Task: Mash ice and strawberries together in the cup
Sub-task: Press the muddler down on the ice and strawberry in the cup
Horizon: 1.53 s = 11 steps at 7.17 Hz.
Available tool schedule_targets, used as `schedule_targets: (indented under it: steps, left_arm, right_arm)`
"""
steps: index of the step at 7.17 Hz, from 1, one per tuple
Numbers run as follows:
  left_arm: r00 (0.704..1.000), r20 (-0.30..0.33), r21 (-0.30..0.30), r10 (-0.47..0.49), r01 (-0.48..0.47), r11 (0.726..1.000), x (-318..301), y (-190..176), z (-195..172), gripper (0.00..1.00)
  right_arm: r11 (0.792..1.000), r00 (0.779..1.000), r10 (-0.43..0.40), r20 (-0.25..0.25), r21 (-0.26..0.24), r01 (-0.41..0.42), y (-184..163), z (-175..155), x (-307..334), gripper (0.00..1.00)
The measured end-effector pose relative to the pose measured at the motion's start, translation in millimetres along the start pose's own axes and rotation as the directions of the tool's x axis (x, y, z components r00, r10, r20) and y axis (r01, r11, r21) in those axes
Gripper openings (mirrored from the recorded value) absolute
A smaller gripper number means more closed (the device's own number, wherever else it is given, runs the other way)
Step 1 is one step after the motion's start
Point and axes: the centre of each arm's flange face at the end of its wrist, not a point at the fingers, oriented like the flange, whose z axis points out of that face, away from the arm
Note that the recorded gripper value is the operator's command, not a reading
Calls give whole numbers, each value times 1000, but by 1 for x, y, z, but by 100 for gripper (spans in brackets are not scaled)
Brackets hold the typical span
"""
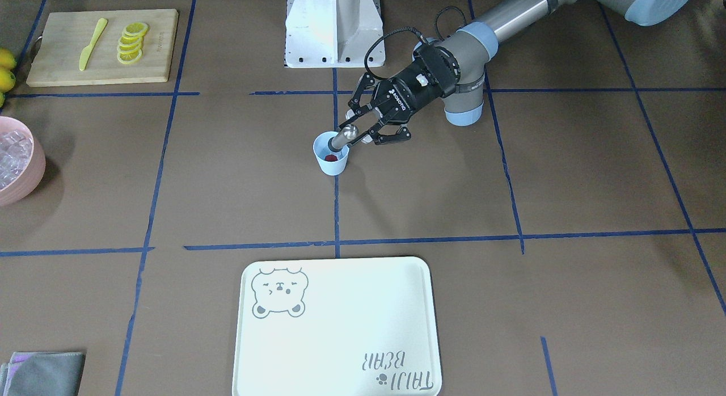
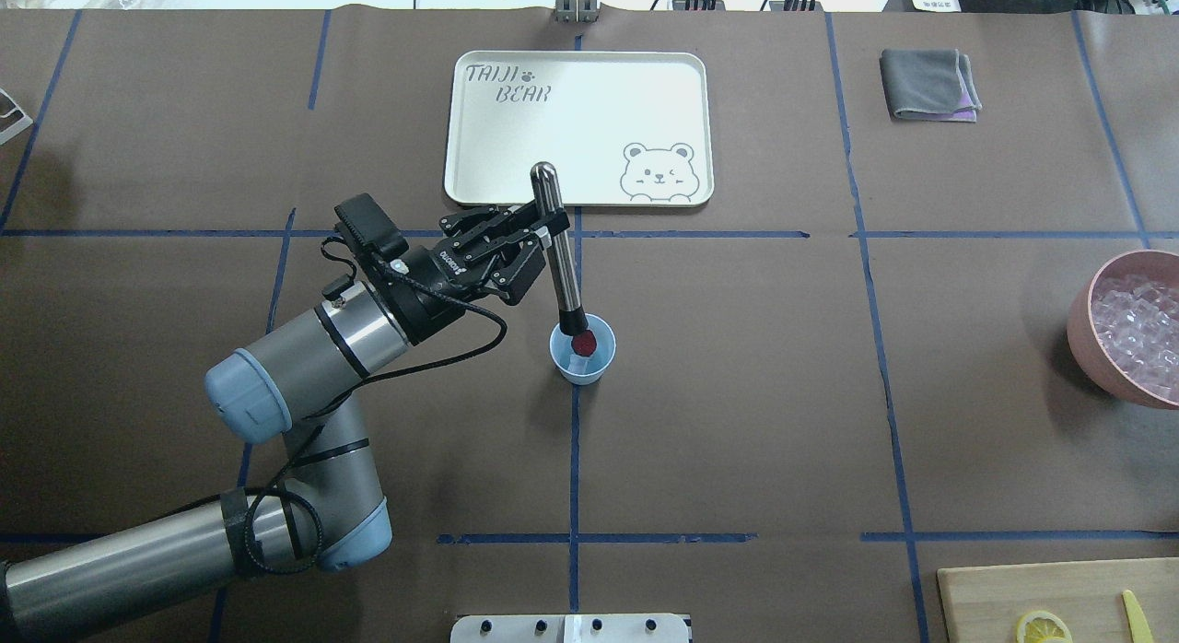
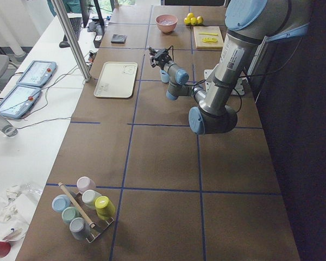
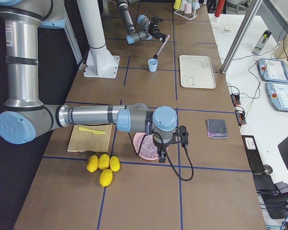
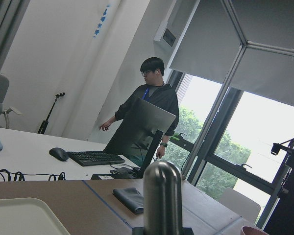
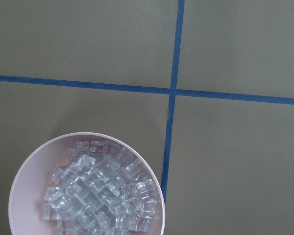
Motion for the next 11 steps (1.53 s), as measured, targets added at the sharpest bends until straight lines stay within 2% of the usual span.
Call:
schedule_targets:
  steps: [11]
  left_arm:
    - [999,37,-20,-13,14,1000,7,33,3,0]
  right_arm:
    - [1000,1000,1,-1,-6,-1,1,3,3,99]
